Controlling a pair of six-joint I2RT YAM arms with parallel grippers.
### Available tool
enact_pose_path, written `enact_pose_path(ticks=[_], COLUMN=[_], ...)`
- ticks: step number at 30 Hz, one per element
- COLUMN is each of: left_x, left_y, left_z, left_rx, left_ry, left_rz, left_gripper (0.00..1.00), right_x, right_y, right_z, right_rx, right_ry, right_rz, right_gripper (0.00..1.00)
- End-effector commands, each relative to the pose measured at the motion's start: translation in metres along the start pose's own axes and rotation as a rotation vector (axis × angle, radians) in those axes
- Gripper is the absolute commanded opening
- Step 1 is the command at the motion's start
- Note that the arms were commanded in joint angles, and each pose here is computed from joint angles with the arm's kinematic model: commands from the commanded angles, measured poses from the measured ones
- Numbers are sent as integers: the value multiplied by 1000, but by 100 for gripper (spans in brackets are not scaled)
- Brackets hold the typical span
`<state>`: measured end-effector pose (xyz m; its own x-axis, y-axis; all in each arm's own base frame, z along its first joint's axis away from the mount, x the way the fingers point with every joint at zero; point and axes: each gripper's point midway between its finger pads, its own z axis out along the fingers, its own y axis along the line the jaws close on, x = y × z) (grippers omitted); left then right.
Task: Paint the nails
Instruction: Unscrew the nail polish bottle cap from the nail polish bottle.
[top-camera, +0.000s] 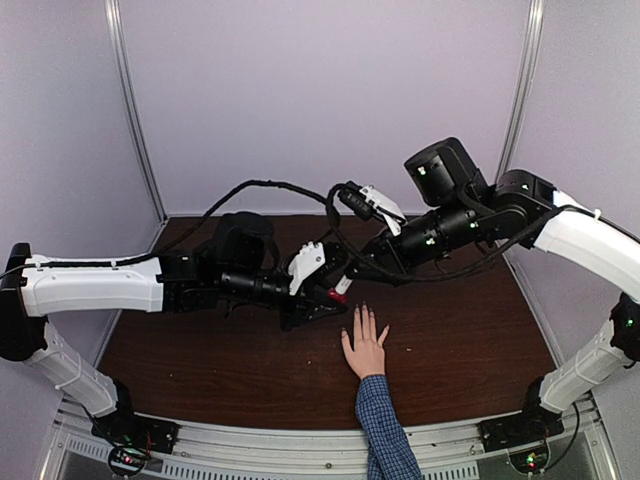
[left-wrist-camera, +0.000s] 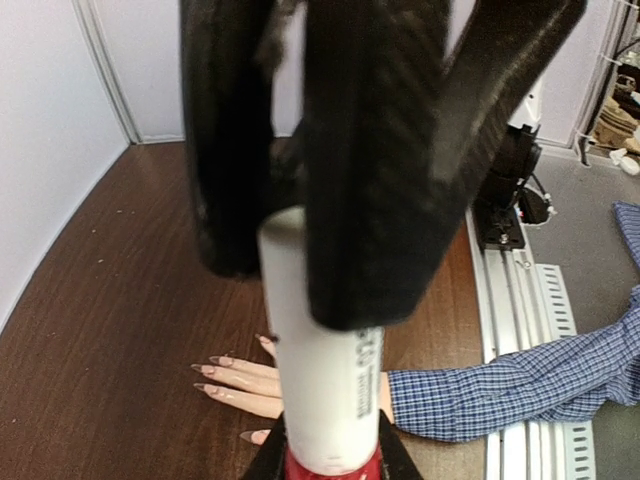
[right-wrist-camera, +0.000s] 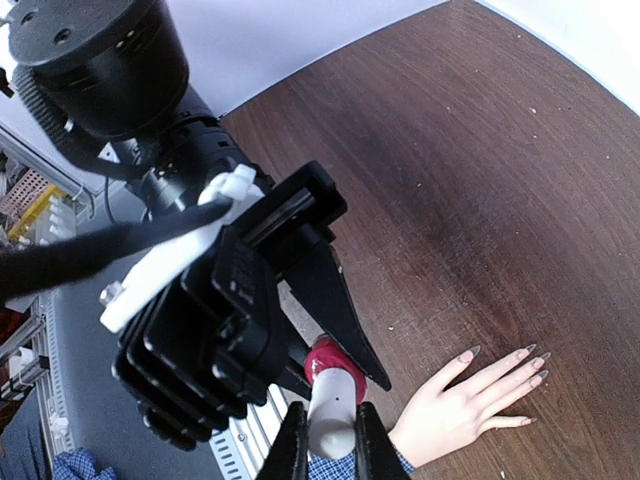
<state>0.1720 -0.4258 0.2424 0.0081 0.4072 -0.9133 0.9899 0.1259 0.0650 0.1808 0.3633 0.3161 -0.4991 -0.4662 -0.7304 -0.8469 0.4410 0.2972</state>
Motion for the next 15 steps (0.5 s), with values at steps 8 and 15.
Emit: enact_pose_path(ticks=[8,15], left_x=[-57,-64], left_y=[-63,-88], left_z=[-20,-30], left_rx=[387,576], left_ry=[-199,-213], left_rz=[58,38], left_gripper=[0,0], right_x=[-4,5], right_y=[43,58], right_z=[-31,-43], right_rx=[-197,-260], right_ry=[-90,-92], right_rz=[-235,-342], right_gripper=[0,0])
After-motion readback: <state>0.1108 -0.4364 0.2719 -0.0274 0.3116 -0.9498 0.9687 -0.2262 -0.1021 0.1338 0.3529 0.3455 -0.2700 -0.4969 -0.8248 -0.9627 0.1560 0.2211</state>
